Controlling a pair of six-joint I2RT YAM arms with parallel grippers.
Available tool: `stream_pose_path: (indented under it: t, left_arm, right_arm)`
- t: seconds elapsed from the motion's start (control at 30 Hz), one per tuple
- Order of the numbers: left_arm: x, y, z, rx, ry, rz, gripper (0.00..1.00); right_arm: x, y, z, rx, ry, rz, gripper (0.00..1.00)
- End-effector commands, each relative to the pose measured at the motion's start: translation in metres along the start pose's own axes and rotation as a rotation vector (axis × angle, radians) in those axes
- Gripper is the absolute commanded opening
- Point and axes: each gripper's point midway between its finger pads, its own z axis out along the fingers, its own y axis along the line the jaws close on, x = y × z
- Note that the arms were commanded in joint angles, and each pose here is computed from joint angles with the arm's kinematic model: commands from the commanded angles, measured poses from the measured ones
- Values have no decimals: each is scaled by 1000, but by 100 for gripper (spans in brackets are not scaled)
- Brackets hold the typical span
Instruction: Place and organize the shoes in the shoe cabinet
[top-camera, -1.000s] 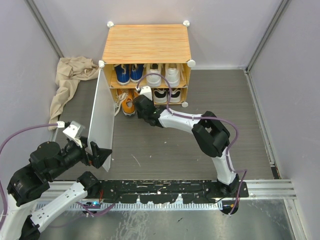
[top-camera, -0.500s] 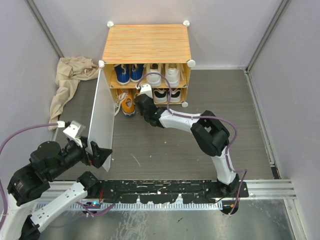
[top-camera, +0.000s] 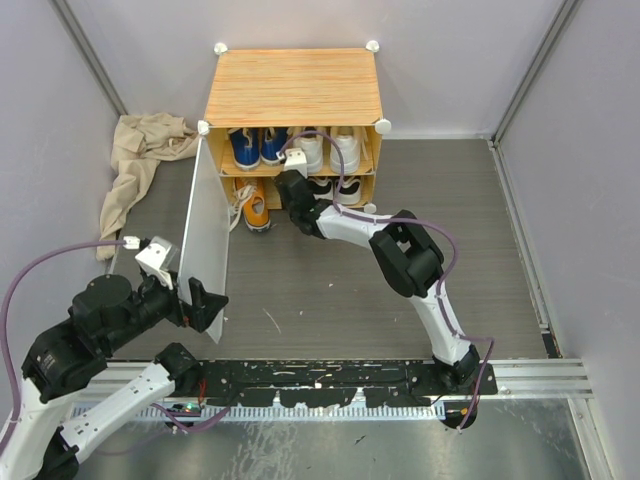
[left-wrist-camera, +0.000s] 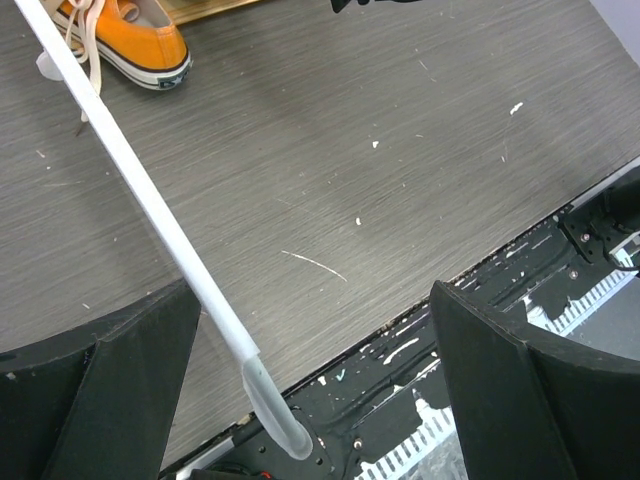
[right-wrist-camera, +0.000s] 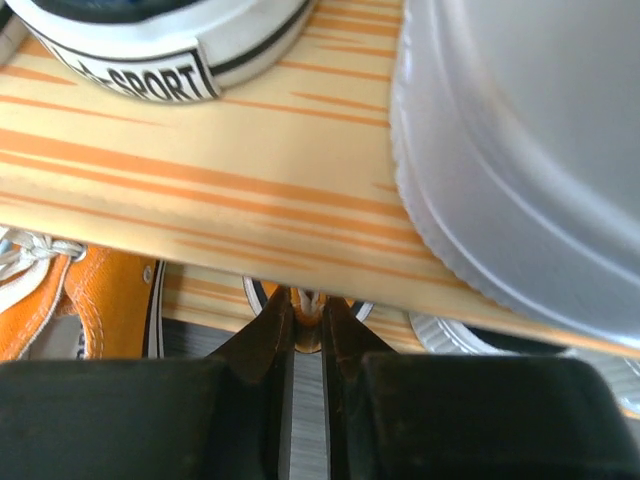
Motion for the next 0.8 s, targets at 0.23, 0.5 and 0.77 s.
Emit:
stream_pose_path:
  t: [0.23,0.5,0.77]
  left_arm:
    - [-8,-2,8,2,-15,6,98]
    - [-9,-2,5,3,-27,4,98]
    - [-9,-2,6,6,-29,5,98]
  right_arm:
    - [-54,1,16,-3,-145,124,2]
    - [-21,-1,5,-35,-78,111,57]
    - [-35,13,-49,-131,-119,111,72]
